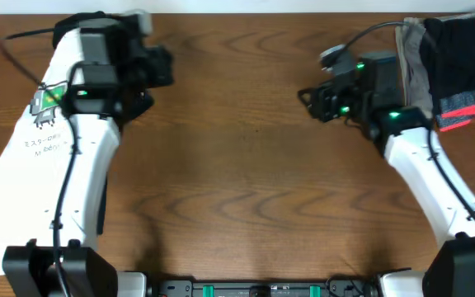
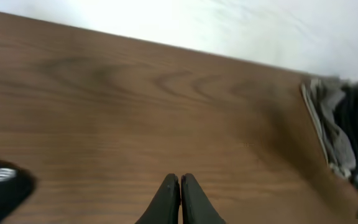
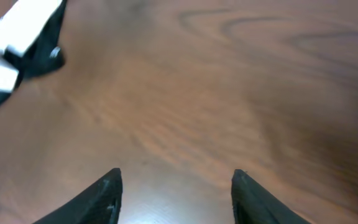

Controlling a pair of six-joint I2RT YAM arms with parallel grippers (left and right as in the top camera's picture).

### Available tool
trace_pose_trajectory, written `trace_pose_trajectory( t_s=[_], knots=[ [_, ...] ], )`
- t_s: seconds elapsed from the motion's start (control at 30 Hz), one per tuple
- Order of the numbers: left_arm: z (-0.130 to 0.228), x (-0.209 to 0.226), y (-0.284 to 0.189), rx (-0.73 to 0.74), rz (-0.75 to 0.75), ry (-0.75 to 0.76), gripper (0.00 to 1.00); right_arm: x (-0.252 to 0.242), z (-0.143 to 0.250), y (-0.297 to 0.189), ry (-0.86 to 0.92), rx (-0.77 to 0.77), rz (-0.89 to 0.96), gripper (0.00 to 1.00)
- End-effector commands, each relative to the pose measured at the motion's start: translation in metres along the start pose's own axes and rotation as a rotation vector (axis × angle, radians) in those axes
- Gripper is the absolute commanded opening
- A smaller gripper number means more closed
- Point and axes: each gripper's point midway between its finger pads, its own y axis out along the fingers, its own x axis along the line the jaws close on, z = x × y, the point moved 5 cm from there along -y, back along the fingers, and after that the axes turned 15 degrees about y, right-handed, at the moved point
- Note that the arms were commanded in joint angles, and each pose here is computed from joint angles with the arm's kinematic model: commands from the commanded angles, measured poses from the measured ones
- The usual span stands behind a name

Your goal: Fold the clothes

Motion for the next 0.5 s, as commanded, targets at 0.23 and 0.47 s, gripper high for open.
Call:
trace_pose_trajectory(
  t_s=[0.23, 0.47],
  knots=[
    [-0.002, 0.055, -0.015, -0.013, -0.334, -0.063, 0.29, 0.004, -0.017, -0.008, 0.027, -0.046, -0.058, 0.59],
    [0.020, 0.093, 0.005, 0.109, -0.520, 0.038, 0.64, 0.007, -0.009, -0.001, 0.023, -0.019, -0.032, 0.68]
  ],
)
